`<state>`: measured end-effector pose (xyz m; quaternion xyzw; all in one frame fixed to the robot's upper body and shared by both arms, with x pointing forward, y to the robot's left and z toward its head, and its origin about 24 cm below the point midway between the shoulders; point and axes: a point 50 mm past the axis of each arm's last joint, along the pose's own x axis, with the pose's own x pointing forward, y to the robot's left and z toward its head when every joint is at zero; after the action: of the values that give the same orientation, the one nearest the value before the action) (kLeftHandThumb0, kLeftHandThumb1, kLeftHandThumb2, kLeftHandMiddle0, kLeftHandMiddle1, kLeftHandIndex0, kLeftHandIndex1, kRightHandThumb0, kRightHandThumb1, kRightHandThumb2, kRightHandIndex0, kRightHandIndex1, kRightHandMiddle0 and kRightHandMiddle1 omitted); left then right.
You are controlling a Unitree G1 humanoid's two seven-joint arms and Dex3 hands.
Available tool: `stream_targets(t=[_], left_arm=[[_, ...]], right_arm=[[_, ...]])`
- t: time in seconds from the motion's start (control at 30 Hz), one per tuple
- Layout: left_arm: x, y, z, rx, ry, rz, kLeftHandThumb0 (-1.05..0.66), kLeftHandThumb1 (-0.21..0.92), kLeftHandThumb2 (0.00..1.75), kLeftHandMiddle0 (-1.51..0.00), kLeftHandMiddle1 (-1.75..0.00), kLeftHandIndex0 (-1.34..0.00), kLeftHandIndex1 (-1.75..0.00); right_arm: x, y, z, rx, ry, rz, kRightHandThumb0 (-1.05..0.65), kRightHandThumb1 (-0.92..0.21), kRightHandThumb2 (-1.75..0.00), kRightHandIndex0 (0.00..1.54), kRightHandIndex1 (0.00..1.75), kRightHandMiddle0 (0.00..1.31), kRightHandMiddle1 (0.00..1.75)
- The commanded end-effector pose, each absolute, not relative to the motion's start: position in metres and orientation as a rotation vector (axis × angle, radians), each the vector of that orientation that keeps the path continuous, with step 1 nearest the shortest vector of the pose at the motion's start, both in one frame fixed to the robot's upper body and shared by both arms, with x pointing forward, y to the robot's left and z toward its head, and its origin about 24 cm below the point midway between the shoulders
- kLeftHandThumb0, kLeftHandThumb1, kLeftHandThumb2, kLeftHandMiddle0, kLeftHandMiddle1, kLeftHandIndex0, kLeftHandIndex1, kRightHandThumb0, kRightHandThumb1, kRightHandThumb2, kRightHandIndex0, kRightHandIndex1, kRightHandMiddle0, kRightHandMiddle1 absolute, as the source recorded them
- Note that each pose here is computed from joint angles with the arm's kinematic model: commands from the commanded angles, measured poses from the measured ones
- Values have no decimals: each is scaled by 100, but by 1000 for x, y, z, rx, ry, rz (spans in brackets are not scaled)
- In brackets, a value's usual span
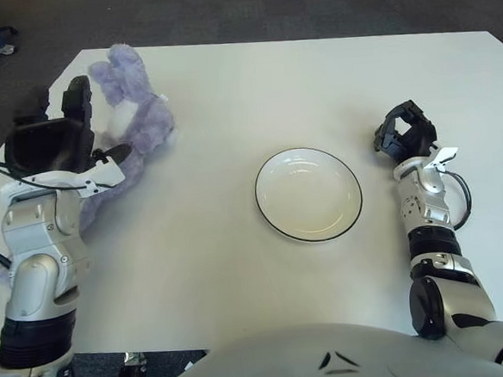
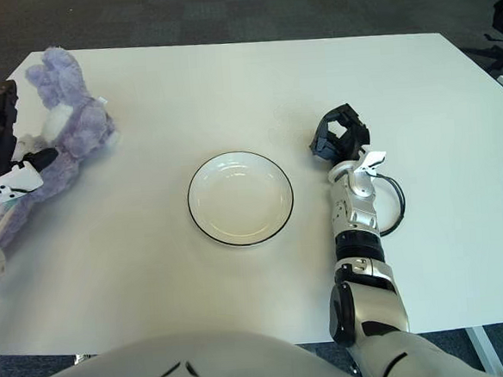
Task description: Put the doll into the plate.
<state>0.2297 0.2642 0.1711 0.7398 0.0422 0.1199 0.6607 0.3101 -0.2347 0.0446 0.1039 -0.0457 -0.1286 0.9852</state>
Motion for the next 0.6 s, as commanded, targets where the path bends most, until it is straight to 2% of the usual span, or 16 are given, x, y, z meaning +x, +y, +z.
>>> stream_targets(t=[0.0, 0.23, 0.57], left_arm=[[228, 265, 170, 1721, 135, 228, -105, 92, 89, -8, -6, 0, 0], [228, 265, 169, 1729, 173, 120, -105, 92, 93, -10, -5, 0, 0], [227, 264, 171, 1765, 279, -167, -105, 92, 97, -9, -3, 0, 0]], right_arm=[[299, -235, 19, 230, 27, -274, -47, -37, -125, 121, 175, 57, 175], [299, -235, 19, 218, 29, -269, -47, -37, -125, 121, 175, 58, 175], [300, -235, 20, 226, 29, -265, -47, -36, -126, 122, 175, 58, 175]])
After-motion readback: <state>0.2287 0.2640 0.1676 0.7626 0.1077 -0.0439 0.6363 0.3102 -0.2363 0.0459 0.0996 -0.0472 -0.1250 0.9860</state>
